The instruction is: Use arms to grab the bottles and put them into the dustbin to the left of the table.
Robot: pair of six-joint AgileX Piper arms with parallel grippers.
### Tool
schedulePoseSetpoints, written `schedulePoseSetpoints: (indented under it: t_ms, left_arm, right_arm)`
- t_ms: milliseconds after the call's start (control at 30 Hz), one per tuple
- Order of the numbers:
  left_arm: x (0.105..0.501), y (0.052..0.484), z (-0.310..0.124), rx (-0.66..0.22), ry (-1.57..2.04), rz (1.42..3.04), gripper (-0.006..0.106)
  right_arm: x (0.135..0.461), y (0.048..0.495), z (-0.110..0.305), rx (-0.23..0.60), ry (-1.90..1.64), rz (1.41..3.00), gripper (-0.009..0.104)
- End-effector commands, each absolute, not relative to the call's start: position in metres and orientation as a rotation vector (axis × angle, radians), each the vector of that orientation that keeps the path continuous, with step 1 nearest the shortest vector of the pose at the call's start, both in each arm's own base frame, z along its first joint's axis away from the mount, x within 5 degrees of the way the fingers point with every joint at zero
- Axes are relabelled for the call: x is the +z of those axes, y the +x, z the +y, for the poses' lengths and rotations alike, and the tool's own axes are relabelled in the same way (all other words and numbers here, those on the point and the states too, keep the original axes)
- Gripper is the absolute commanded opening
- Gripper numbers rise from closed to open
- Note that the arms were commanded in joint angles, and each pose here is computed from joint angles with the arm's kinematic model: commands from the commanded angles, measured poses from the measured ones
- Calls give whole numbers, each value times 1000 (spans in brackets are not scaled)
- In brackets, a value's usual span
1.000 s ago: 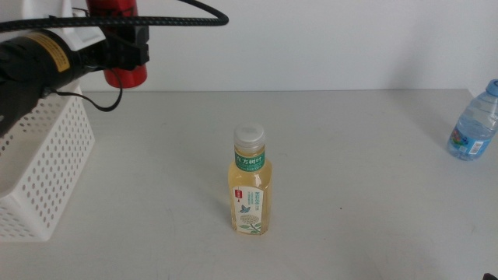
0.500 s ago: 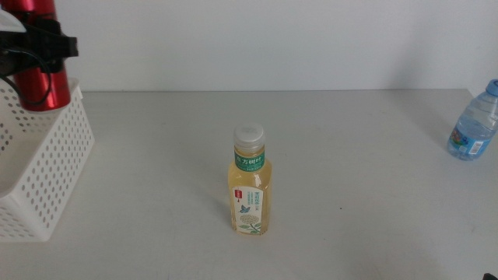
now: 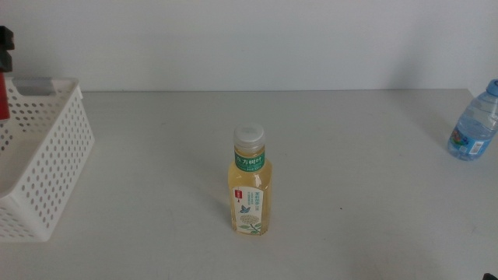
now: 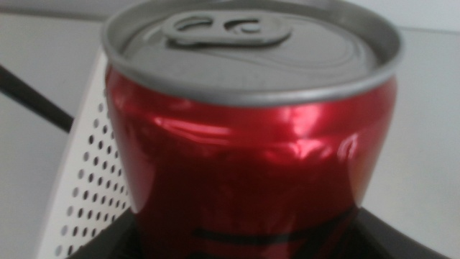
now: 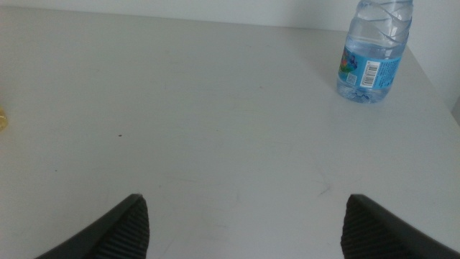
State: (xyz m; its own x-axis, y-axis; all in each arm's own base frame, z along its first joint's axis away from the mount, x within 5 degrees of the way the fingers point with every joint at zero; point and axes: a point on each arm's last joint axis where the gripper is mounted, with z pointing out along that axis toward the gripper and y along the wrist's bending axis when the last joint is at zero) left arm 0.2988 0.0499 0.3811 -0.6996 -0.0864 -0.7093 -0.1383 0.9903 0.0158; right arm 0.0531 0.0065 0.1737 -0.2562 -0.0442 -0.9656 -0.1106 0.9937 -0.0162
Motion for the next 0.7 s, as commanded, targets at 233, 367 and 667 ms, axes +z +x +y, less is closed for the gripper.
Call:
schedulePoseSetpoints:
  t_ms: [233, 367, 667]
  left_arm:
    - [401, 324, 63, 157, -65, 2338, -2]
    - [388, 333, 70, 205, -38, 2419, -2]
    - [354, 346, 104, 227, -143, 2551, -2]
  right_arm:
    - [184, 53, 6, 42, -114, 1734, 75]
    - [184, 53, 6, 42, -114, 1734, 75]
    - [184, 53, 6, 41, -115, 1734, 75]
